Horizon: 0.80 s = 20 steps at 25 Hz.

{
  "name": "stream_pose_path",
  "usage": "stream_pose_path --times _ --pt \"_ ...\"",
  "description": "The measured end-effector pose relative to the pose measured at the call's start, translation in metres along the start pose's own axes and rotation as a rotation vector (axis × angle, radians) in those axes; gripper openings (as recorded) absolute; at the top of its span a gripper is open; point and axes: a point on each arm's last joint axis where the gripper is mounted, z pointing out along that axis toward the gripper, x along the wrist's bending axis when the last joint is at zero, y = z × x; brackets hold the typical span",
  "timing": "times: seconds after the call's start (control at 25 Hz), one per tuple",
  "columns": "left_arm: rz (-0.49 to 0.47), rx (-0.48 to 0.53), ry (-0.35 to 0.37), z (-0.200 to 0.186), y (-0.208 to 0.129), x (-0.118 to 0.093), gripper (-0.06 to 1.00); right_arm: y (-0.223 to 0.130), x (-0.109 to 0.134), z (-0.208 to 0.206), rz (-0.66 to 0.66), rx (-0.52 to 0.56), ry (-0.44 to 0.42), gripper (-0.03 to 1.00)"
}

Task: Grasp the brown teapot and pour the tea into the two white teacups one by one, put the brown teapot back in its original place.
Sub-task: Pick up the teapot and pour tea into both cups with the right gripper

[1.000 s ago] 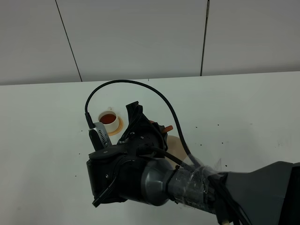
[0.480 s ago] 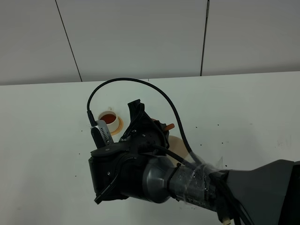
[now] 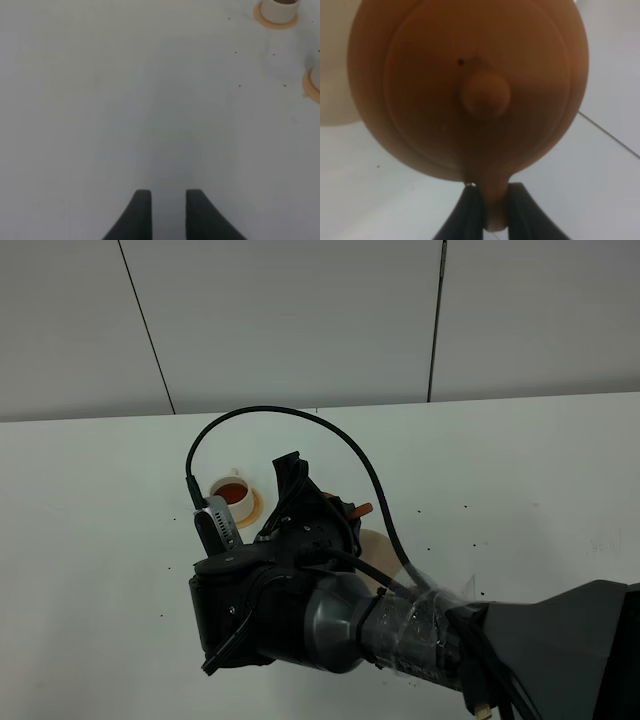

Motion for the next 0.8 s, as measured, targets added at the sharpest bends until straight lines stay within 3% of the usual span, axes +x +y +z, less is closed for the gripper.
stream_pose_path --times 0.8 --pt "0.0 0.0 0.0 0.0 0.0 0.0 0.24 -0.0006 -0.0019 0.0 -0.013 0.007 -0.021 0.1"
